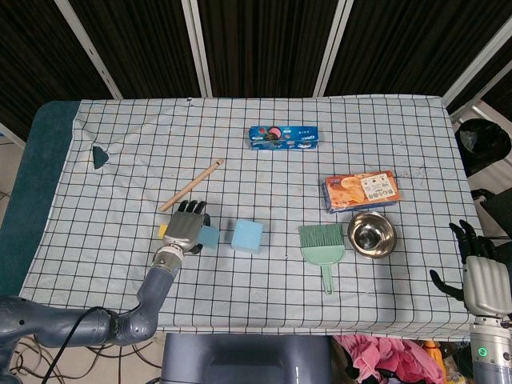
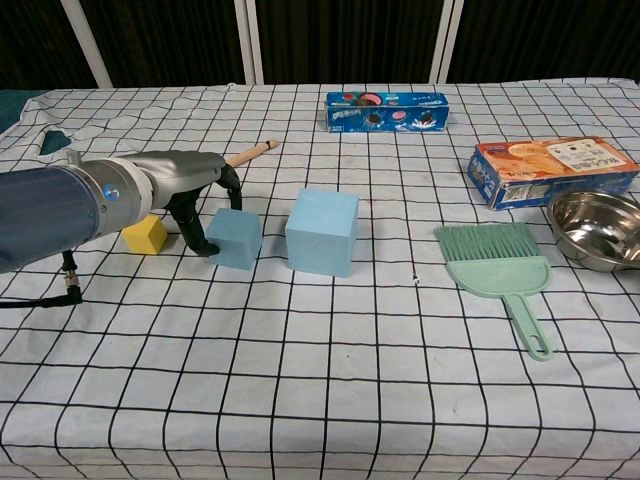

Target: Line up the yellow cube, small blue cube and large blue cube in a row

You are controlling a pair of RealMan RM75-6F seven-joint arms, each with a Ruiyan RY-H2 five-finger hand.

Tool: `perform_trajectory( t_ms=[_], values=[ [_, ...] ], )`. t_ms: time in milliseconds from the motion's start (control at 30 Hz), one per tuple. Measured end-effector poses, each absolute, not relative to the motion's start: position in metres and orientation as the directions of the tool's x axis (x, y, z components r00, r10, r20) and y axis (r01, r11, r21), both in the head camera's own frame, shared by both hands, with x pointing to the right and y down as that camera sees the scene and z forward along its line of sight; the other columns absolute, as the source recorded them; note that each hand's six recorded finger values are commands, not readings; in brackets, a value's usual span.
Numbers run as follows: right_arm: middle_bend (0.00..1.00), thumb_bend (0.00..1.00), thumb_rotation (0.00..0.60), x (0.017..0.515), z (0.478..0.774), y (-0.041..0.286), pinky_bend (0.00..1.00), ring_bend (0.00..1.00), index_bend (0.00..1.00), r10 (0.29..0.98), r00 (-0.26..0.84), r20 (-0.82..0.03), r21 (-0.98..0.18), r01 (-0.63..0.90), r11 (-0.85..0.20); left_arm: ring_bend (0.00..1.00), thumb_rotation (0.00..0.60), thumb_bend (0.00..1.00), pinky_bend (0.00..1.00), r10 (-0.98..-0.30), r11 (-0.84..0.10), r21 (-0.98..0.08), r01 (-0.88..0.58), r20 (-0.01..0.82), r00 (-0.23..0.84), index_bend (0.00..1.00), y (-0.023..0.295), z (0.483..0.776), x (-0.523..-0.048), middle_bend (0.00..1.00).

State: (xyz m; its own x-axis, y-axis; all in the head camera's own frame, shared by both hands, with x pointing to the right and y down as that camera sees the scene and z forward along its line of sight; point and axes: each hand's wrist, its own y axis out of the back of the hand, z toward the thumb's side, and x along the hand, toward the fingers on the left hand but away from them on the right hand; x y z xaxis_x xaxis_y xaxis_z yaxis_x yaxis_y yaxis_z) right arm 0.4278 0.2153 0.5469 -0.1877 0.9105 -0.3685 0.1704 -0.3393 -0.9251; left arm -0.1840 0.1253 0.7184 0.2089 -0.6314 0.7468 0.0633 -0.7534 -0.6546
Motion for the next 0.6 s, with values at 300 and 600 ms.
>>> perform_trajectory(
  t_ms=[300, 600],
  values=[
    [0.05, 0.19, 0.600, 0.4263, 0.5468, 0.2154, 0.12, 0.19, 0.10, 0.911, -0.184, -0.369, -0.925, 0.169, -0.340, 0.00, 0.600, 0.29, 0.00, -0.635, -0.749, -0.659, 0.069, 0.744, 0.206, 0.45, 0.1255, 0.7166, -0.1839, 0.08],
    [0.05, 0.19, 0.600, 0.4253, 0.5475, 0.2147, 0.12, 0.19, 0.10, 0.911, -0.183, -0.370, -0.925, 0.169, -0.341, 0.00, 0.600, 0.29, 0.00, -0.643, -0.745, -0.664, 0.065, 0.740, 0.197, 0.46, 0.1228, 0.7142, -0.1851, 0.08]
  ],
)
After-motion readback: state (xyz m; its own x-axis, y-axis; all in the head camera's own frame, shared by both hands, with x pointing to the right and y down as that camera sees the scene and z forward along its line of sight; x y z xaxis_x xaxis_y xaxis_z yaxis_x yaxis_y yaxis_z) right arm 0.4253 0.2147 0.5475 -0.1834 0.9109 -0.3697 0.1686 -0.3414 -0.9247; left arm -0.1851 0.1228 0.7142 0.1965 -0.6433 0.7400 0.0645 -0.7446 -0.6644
